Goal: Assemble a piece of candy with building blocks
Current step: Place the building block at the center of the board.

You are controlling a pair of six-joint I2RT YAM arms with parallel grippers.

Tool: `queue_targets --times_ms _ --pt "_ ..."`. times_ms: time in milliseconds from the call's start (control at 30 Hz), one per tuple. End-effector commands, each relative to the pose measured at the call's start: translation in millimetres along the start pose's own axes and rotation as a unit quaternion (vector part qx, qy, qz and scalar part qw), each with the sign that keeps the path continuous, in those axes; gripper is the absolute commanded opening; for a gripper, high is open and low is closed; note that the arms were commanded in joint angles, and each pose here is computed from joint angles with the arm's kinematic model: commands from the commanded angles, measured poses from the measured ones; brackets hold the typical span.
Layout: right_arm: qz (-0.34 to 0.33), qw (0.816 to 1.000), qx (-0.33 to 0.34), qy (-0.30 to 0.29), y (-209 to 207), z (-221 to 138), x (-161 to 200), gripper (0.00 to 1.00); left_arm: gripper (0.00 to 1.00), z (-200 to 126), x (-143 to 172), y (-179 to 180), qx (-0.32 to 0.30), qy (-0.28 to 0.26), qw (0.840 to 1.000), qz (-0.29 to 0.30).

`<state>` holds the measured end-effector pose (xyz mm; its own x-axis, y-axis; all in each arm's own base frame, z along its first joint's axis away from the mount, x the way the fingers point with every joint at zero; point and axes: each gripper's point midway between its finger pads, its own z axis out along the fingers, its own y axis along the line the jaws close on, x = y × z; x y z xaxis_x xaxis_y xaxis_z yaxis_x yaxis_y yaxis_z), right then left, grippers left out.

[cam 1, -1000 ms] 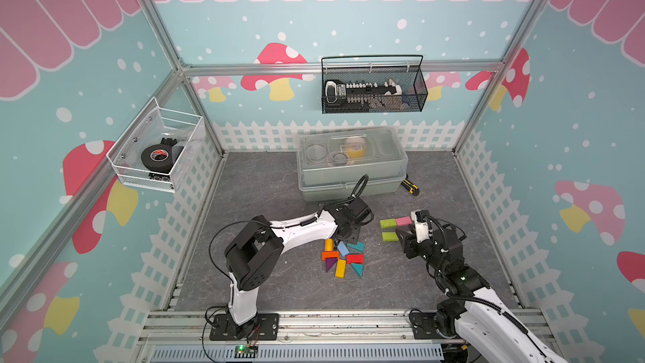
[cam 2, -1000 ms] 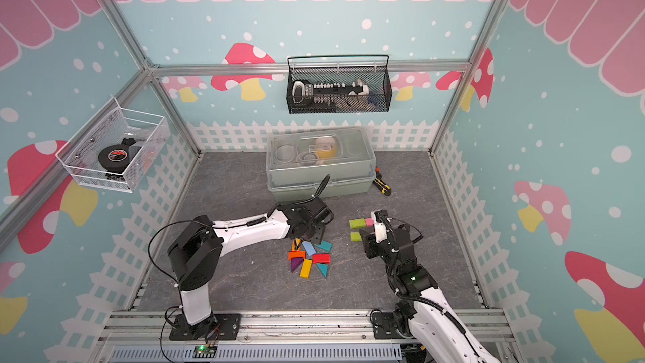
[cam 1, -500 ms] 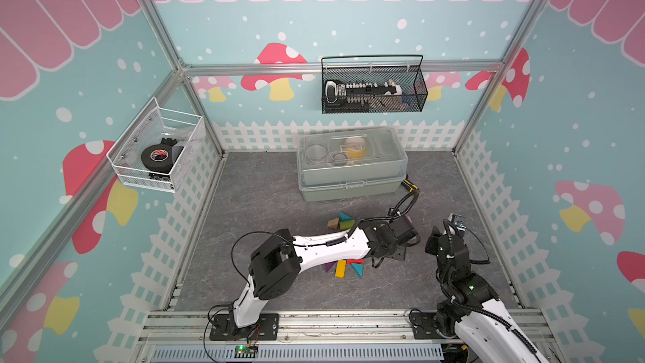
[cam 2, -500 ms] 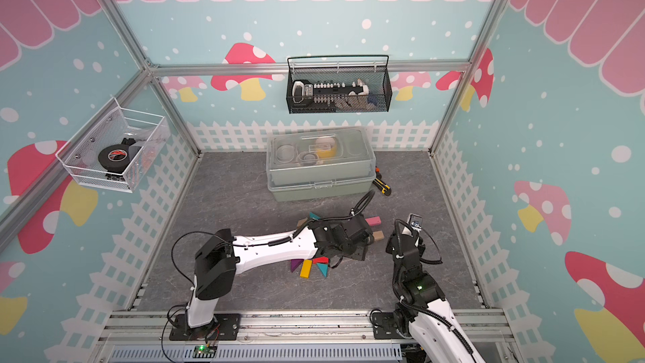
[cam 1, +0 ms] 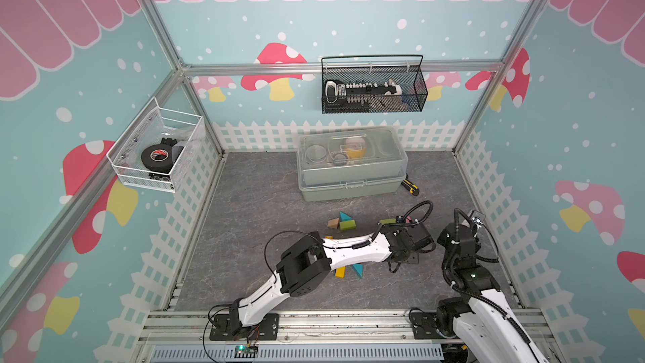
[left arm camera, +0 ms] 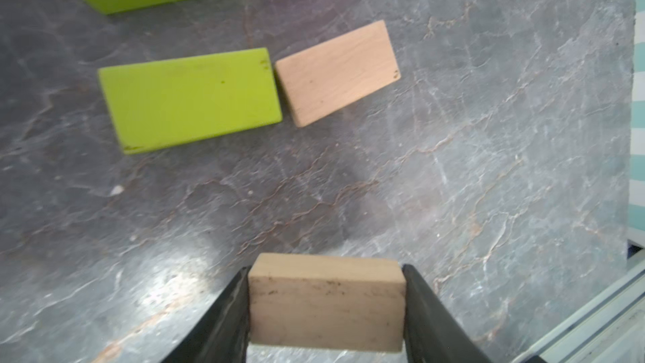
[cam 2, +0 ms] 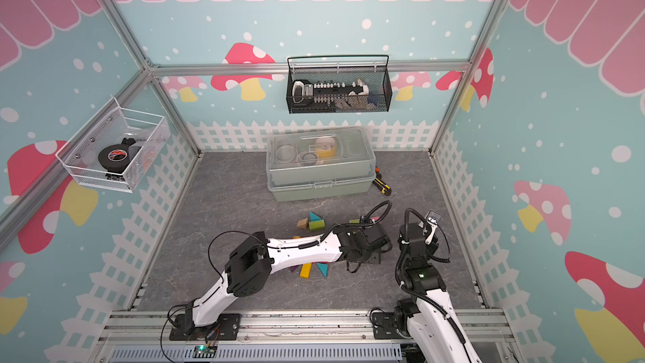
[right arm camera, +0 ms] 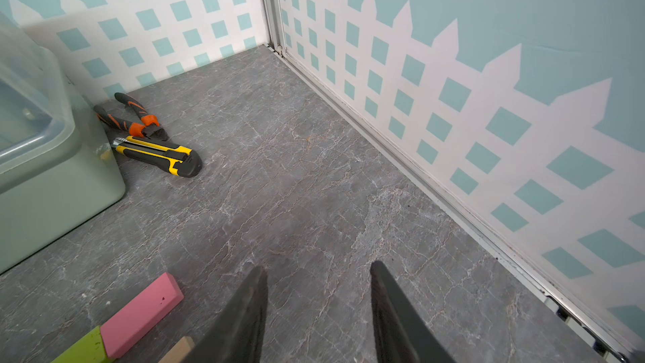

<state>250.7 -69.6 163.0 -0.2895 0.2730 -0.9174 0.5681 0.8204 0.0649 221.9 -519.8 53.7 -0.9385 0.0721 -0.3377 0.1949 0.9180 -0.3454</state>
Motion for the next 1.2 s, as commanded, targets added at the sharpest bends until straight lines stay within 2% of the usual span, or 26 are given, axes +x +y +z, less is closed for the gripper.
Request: queue_targets --times_ms 0,333,733,1167 --pt "0.046 0.999 -0.017 -0.013 5.1 -0.9 -17.6 0.48 0.44 5.2 0.7 0.0 -0.016 -0.003 1.0 -0.018" --pt "0.06 0.998 -0.024 -0.002 5.1 5.1 -17.5 0.46 0.47 29.1 -13.7 -9.8 -0.026 -0.022 0.999 -0.01" --pt "0.062 0.997 -0.032 0.013 7.4 11.5 -9.5 0.46 0.5 45.5 -25.2 -1.3 -0.039 -0.028 0.999 -0.022" --pt "0.058 0.998 -0.036 0.018 8.6 12.6 -8.6 0.46 0.59 48.8 -23.2 -6.4 -0.029 -0.019 0.999 -0.021"
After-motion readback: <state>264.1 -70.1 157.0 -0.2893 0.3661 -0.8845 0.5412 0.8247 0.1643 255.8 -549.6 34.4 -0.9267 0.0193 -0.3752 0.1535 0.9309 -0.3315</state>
